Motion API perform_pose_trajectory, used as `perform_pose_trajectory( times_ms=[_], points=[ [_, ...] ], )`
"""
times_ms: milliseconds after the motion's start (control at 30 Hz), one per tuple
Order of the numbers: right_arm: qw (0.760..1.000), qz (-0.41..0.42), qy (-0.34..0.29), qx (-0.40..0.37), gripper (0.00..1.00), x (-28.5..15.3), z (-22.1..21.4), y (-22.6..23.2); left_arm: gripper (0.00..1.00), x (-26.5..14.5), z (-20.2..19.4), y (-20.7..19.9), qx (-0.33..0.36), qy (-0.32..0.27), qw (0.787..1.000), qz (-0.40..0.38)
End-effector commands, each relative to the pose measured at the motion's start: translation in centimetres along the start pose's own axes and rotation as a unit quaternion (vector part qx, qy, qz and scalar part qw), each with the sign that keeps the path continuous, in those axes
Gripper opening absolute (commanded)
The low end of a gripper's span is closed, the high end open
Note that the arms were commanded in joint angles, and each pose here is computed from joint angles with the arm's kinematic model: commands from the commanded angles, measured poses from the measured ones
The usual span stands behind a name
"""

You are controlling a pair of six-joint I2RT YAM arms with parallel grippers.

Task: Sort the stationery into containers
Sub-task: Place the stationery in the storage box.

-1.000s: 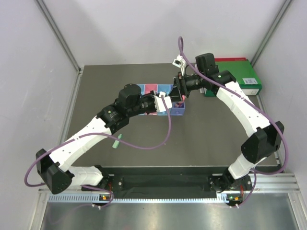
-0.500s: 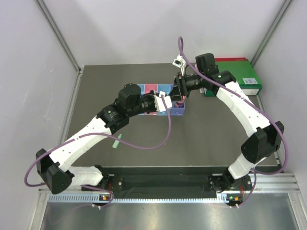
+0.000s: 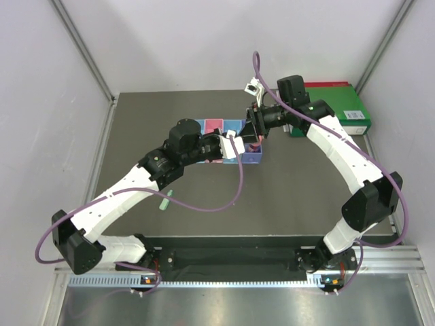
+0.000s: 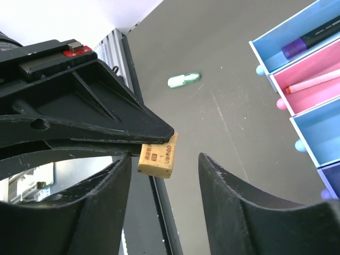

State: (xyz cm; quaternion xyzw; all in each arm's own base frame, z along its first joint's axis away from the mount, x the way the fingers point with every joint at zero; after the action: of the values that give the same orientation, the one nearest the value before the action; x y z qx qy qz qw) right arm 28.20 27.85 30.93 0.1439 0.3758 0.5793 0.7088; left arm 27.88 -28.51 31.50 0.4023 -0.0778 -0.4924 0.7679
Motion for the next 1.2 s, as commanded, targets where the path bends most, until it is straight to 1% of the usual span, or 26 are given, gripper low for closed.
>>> perform_pose_trajectory(
  times_ms=[0,67,100,167,267,300,367,400,433,467,500,533,567,667,700,733,767,833,867,900,933,967,1000,1067,1100,1167],
  points=[
    [0.997,0.022,-0.033,-0.06,0.47,-0.9,2.2,2.9,0.0,0.2,1.0,0.3,0.011,-0.019,1.0,0.007],
    [0.997,0.021,-0.034,-0.06,0.38,-1.0,2.2,2.9,0.0,0.2,0.9,0.3,0.01,-0.017,1.0,0.008],
    [0.997,0.021,-0.034,-0.059,0.28,-1.0,2.1,2.9,0.0,0.2,0.9,0.3,0.011,-0.016,1.0,0.006],
    [0.997,0.02,-0.033,-0.059,0.23,-0.9,2.1,2.9,0.0,0.2,1.0,0.2,0.012,-0.017,1.0,0.005],
    [0.997,0.018,-0.035,-0.062,0.08,-0.9,2.1,3.0,0.0,0.3,0.9,0.1,0.011,-0.016,1.0,0.003],
    [0.997,0.016,-0.036,-0.062,0.06,-1.0,2.2,3.0,0.03,0.3,0.8,-0.1,0.011,-0.014,1.0,0.001],
    [0.997,0.014,-0.035,-0.061,0.01,-0.9,2.1,2.9,0.25,0.3,0.6,-0.2,0.013,-0.012,1.0,0.0],
    [0.997,0.013,-0.035,-0.061,0.0,-1.0,2.1,3.0,0.37,0.4,0.4,-0.4,0.015,-0.007,1.0,-0.003],
    [0.997,0.011,-0.035,-0.062,0.0,-0.9,2.1,2.9,0.63,0.3,0.2,-0.5,0.016,-0.003,1.0,-0.004],
    [0.997,0.01,-0.034,-0.061,0.0,-0.9,2.0,2.8,0.74,0.2,0.1,-0.6,0.017,-0.002,1.0,-0.005],
    [0.997,0.009,-0.036,-0.065,0.0,-1.0,2.1,2.9,0.87,0.1,-0.2,-0.8,0.018,0.005,1.0,-0.005],
    [0.997,0.008,-0.035,-0.064,0.0,-1.0,2.0,2.8,0.94,0.0,-0.4,-1.0,0.018,0.008,1.0,-0.006],
    [0.997,0.006,-0.036,-0.065,0.0,-1.1,2.1,2.8,0.99,-0.3,-0.4,-1.0,0.018,0.01,1.0,-0.005],
    [0.997,-0.009,-0.038,-0.068,0.0,-1.1,2.1,2.4,0.99,-1.3,-1.1,-1.6,0.014,0.026,1.0,-0.008],
    [0.997,-0.023,-0.038,-0.064,0.0,-1.1,2.1,1.9,0.99,-1.6,-1.9,-2.5,0.009,0.041,0.999,-0.02],
    [0.995,-0.035,-0.04,-0.079,0.0,-1.2,2.2,1.4,0.99,-2.0,-2.5,-2.6,0.005,0.056,0.998,-0.017],
    [0.994,-0.05,-0.042,-0.083,0.0,-1.3,2.5,1.1,0.99,-2.7,-2.6,-2.8,-0.007,0.06,0.998,-0.012],
    [0.99,-0.099,-0.046,-0.092,0.0,-1.4,2.9,-0.7,0.99,-3.8,-4.7,-4.7,-0.018,0.101,0.994,-0.031],
    [0.987,-0.118,-0.051,-0.099,0.0,-1.7,3.4,-1.2,0.99,-4.8,-5.1,-5.1,-0.023,0.11,0.993,-0.029],
    [0.981,-0.152,-0.055,-0.103,0.0,-1.8,3.9,-2.5,0.98,-5.3,-6.5,-6.7,-0.027,0.131,0.99,-0.044],
    [0.979,-0.168,-0.058,-0.105,0.0,-1.9,4.2,-3.3,0.98,-6.1,-7.8,-7.7,-0.034,0.156,0.986,-0.056],
    [0.975,-0.184,-0.064,-0.109,0.0,-2.1,4.8,-3.8,0.98,-7.1,-8.4,-8.2,-0.041,0.168,0.984,-0.051],
    [0.97,-0.207,-0.062,-0.11,0.0,-2.1,5.0,-5.1,0.97,-7.6,-9.6,-9.5,-0.051,0.184,0.979,-0.064],
    [0.964,-0.229,-0.066,-0.118,0.0,-2.2,5.8,-6.0,0.95,-9.3,-11.1,-10.8,-0.078,0.208,0.972,-0.077],
    [0.962,-0.239,-0.059,-0.119,0.0,-1.9,5.8,-7.2,0.94,-9.7,-12.1,-12.1,-0.091,0.219,0.967,-0.089],
    [0.959,-0.245,-0.059,-0.128,0.0,-1.8,6.5,-7.6,0.92,-10.8,-13.6,-12.8,-0.121,0.236,0.96,-0.089]
  ],
)
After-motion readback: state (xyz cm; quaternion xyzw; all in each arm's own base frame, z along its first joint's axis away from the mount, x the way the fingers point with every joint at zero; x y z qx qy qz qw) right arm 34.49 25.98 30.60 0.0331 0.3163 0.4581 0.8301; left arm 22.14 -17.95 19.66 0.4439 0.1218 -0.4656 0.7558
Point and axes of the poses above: each gripper's point midway between its finger pads, its own x axis out along the fingers, its own y axis along the line the jaws close on, z = x × y, the point moved 2 cm from there along -x, back along the fingers, and after that the axes turned 8 degrees about x, right-handed, at the moved point
